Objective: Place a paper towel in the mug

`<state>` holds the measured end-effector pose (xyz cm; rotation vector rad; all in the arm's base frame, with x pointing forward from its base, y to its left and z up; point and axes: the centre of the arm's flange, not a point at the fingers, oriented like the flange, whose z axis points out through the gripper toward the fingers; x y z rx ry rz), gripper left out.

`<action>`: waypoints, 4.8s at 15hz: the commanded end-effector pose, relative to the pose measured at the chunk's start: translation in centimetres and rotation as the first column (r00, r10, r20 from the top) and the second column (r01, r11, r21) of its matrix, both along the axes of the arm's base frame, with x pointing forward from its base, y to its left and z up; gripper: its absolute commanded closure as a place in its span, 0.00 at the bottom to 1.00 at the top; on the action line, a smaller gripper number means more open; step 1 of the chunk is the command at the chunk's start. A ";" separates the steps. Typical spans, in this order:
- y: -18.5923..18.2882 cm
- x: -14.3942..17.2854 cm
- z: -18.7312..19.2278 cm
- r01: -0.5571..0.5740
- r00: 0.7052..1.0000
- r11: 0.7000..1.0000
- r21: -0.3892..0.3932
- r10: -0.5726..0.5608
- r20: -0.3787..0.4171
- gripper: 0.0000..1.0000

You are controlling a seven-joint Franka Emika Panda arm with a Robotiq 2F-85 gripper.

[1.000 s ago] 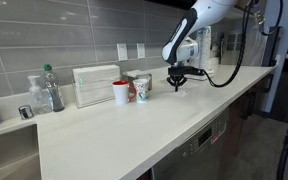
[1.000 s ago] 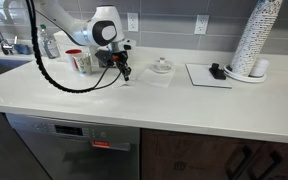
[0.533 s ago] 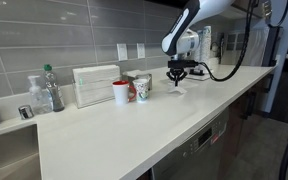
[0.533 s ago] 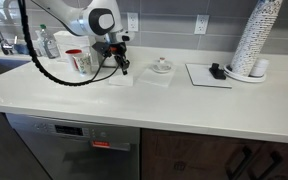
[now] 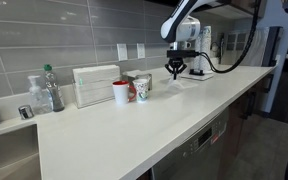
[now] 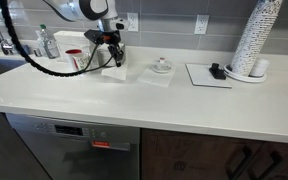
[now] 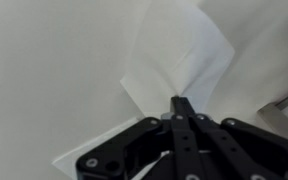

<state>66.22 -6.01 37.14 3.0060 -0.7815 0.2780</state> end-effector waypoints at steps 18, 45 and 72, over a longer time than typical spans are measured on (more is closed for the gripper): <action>17.3 -5.8 12.6 -0.356 0.917 0.932 0.065 0.335 0.217 0.99; 27.6 0.6 5.3 -0.544 0.835 0.836 0.067 0.532 0.144 1.00; 29.9 3.3 0.4 -0.627 0.778 0.777 0.056 0.628 -0.008 1.00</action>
